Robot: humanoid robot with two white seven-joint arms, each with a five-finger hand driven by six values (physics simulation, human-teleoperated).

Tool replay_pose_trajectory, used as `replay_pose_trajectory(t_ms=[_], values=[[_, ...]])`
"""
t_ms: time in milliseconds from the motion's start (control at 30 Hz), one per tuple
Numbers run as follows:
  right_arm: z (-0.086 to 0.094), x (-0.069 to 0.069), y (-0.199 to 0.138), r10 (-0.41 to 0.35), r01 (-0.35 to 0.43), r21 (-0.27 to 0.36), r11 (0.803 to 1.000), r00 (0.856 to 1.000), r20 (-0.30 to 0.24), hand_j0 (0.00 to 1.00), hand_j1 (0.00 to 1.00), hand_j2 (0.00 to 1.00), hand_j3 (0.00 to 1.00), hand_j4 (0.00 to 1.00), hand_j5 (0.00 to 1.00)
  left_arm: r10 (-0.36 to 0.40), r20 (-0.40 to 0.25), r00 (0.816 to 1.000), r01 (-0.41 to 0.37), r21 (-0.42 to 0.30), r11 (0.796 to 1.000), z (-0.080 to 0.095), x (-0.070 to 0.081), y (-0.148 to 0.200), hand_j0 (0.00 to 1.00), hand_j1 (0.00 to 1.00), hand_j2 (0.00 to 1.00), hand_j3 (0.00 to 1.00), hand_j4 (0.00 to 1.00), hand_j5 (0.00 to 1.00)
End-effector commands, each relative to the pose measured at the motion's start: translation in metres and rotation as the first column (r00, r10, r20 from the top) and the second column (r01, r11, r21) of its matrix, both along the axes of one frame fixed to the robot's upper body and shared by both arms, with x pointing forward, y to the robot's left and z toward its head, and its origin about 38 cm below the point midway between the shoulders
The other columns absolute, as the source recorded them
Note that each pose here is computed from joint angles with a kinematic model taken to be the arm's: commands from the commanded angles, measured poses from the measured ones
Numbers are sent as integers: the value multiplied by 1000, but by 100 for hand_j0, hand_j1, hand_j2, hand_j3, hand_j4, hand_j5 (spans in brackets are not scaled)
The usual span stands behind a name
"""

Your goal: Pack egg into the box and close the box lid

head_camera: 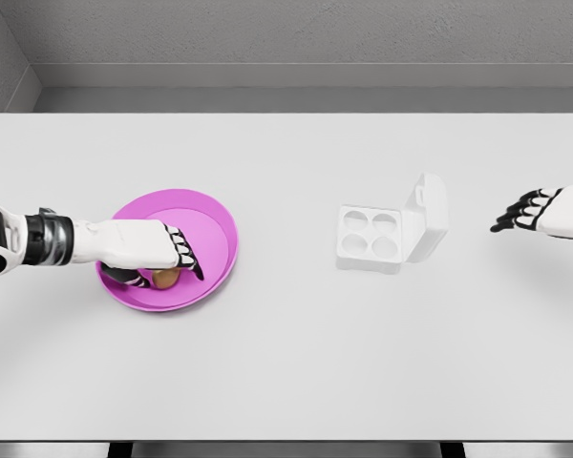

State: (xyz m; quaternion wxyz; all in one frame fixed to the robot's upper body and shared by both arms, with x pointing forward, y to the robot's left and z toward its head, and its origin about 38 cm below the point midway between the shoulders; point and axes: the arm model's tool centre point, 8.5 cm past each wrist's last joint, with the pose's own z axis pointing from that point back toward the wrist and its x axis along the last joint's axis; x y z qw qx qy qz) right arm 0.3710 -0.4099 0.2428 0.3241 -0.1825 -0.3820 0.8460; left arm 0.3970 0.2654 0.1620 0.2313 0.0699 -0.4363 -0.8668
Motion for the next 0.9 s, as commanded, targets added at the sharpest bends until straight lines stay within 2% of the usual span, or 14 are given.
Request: replay_pose_trajectory(t_ms=[0,67,167,867], values=[[2,-1,5,14,-14,5,1000,1000,6,100,100,100,100,100,100,3,-1,1000,-3,-3,1000,0,1,0,80,80,80,80,80,80],[3,-2,10,29,-29,6,1000,1000,8,100,100,100,100,100,100,2,-1,1000,-2,-4,1000,0,1,-1,79,79,79,79,79,79],[5,-3,13,38,-38,13,999,999,12,100,100,100,100,100,100,1,-2,1000,-1,-3,1000,-1,0,-1,67,67,67,67,67,67],[8,-2,12,35,-36,13,999,999,21,100,100,100,100,100,100,1,0,1000,-1,-3,1000,1,0,0,48,48,48,48,48,48]])
